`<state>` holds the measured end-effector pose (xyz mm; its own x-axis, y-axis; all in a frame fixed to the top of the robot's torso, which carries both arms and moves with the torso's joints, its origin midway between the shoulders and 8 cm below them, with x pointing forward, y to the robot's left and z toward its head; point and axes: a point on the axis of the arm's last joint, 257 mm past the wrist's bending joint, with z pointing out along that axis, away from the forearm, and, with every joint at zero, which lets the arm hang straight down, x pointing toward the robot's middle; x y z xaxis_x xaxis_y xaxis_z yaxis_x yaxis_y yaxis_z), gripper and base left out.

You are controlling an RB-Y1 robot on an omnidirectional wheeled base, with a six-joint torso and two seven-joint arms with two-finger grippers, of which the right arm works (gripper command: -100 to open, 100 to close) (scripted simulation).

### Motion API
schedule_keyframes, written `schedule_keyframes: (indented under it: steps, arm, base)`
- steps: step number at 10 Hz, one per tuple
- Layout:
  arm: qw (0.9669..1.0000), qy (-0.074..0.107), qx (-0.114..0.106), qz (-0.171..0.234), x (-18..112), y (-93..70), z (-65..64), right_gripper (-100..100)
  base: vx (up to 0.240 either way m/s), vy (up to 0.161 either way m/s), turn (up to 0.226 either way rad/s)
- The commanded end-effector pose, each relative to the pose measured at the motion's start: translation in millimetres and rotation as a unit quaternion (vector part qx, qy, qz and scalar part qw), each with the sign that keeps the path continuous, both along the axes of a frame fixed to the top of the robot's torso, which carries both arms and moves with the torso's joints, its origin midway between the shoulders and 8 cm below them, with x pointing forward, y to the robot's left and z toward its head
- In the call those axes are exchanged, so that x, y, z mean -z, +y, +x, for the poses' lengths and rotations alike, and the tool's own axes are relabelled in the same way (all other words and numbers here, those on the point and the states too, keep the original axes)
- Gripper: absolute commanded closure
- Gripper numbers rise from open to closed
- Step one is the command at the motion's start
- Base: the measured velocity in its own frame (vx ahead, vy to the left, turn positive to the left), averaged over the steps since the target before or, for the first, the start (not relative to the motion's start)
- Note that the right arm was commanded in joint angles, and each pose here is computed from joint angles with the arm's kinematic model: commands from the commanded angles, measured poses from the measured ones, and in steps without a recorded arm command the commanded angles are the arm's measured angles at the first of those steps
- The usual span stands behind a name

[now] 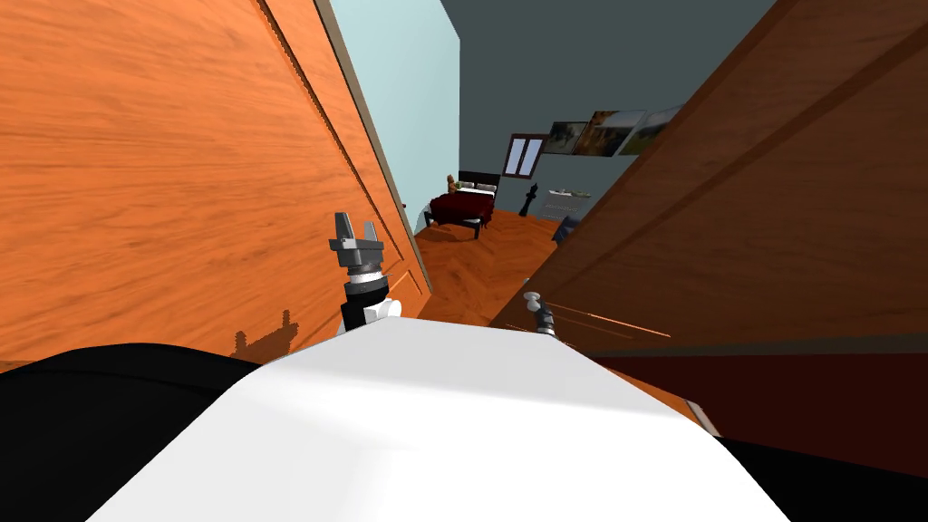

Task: Pull the door open

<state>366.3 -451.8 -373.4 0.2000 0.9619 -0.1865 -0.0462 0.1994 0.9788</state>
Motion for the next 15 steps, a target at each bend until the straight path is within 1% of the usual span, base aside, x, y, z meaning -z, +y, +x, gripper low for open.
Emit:
schedule_keyframes:
  steps: [1, 2, 3, 5, 6, 7, 8, 9, 10, 11, 12, 13, 14, 15]
  arm:
    - [0.9998, -0.01, -0.002, 0.019, -4.1, 2.0, 3.8, 100]
    - [0.9989, -0.016, 0.003, 0.045, -4.3, 0.0, 4.5, 100]
    - [0.9988, -0.016, 0.003, 0.047, -4.3, 0.0, 4.5, 100]
    - [0.9952, -0.027, 0.012, 0.093, -4.4, -3.9, 5.7, 100]
    - [0.9943, -0.029, 0.011, 0.102, -4.4, -3.9, 5.7, 100]
    - [0.9912, -0.035, 0.016, 0.127, -4.4, -5.8, 6.3, 100]
    - [0.9908, -0.035, 0.015, 0.13, -4.4, -5.8, 6.3, 100]
    - [0.9866, -0.042, 0.019, 0.156, -4.2, -7.6, 6.9, 100]
    - [0.9864, -0.042, 0.019, 0.158, -4.2, -7.6, 6.9, 100]
    - [0.9814, -0.049, 0.023, 0.184, -3.9, -9.4, 7.4, 100]
    - [0.9812, -0.049, 0.023, 0.185, -3.9, -9.4, 7.4, 100]
    - [0.9752, -0.056, 0.027, 0.213, -3.6, -11.1, 7.9, 100]
    - [0.9701, -0.062, 0.031, 0.233, -3.2, -12.7, 8.3, 100]
    - [0.9683, -0.063, 0.03, 0.24, -3.2, -12.7, 8.3, 100]
  base:
    - [-0.058, -0.026, 0.053]
    - [-0.059, -0.025, 0.107]
    - [-0.053, -0.021, 0.063]
    - [-0.087, -0.028, 0.138]
    - [-0.079, -0.039, 0.091]
    - [-0.083, -0.028, 0.109]
    - [-0.062, -0.016, 0.051]
    - [-0.064, -0.02, 0.08]
    - [-0.051, -0.015, 0.079]
    - [-0.062, -0.017, 0.128]
    - [-0.056, -0.018, 0.079]
    - [-0.065, -0.028, 0.114]
    - [-0.111, -0.029, 0.185]
    - [-0.088, -0.023, 0.056]
